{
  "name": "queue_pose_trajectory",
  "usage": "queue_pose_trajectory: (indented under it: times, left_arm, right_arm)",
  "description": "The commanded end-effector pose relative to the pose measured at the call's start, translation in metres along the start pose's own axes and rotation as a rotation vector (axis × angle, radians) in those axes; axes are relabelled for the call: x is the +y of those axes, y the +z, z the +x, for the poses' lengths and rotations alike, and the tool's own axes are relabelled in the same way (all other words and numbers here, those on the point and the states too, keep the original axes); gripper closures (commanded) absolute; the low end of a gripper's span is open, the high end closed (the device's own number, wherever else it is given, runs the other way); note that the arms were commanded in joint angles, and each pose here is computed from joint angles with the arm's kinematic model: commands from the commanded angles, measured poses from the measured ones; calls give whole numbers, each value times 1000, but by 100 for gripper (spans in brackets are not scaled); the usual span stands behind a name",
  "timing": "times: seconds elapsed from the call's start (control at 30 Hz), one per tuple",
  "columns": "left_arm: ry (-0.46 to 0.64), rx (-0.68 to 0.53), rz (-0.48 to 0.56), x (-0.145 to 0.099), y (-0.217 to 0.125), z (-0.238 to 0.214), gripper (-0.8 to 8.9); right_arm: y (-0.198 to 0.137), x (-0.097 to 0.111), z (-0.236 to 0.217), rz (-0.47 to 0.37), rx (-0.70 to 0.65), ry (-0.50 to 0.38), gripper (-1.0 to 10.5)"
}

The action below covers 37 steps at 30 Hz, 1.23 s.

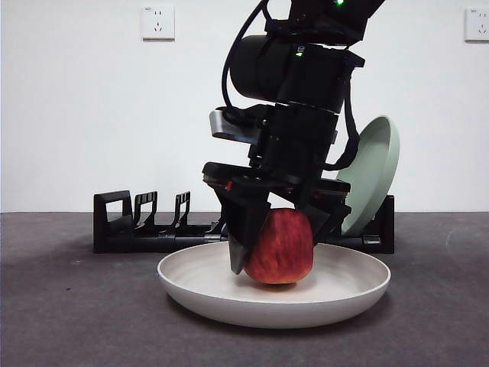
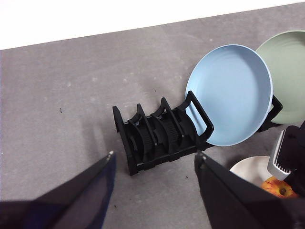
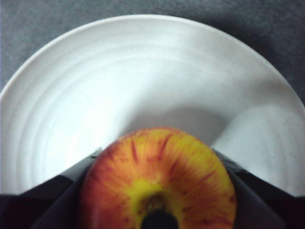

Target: Take the yellow plate from the plate rack,put the plate on the table,take the apple from the table,put the apple in the plate

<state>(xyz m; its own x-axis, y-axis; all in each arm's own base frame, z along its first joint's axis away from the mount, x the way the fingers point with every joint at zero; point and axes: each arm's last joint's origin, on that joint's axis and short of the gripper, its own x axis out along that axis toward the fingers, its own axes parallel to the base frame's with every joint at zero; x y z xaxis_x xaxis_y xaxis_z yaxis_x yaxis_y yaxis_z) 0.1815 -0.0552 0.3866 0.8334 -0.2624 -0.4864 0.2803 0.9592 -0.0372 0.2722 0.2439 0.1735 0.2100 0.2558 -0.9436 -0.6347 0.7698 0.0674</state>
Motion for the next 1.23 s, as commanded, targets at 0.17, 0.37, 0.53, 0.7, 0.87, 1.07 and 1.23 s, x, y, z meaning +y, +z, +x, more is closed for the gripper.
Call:
queue_pose_trajectory:
  times: [0.17,0.37,0.53,0.7,0.87,1.07,1.23]
  left_arm:
    - [0,-3,13,0,0,0,531]
    - [-2,-3,14,0,0,0,531]
    - [-1,-4,17,0,0,0,531]
    - [-2,-4,17,0,0,1,531]
    - [-4,2,37,0,-1,1,534]
    - [-4,47,50,0,-5,0,673]
    - [-50,70,71,-1,-7,0,822]
  right_arm:
    - [-2,1,1,23,5,1,406]
    - [0,2,-20,20,-52,5,410]
    - [1,4,-64,0,-175,8,412]
    - [-7,1,-122,-26,-344,-4,417]
    - [-24,-8,-178,-11,-512,-120,607]
    - [-51,-25,-231,52,-668,-218,894]
    - [-80,-47,-262,136,-719,-303,955]
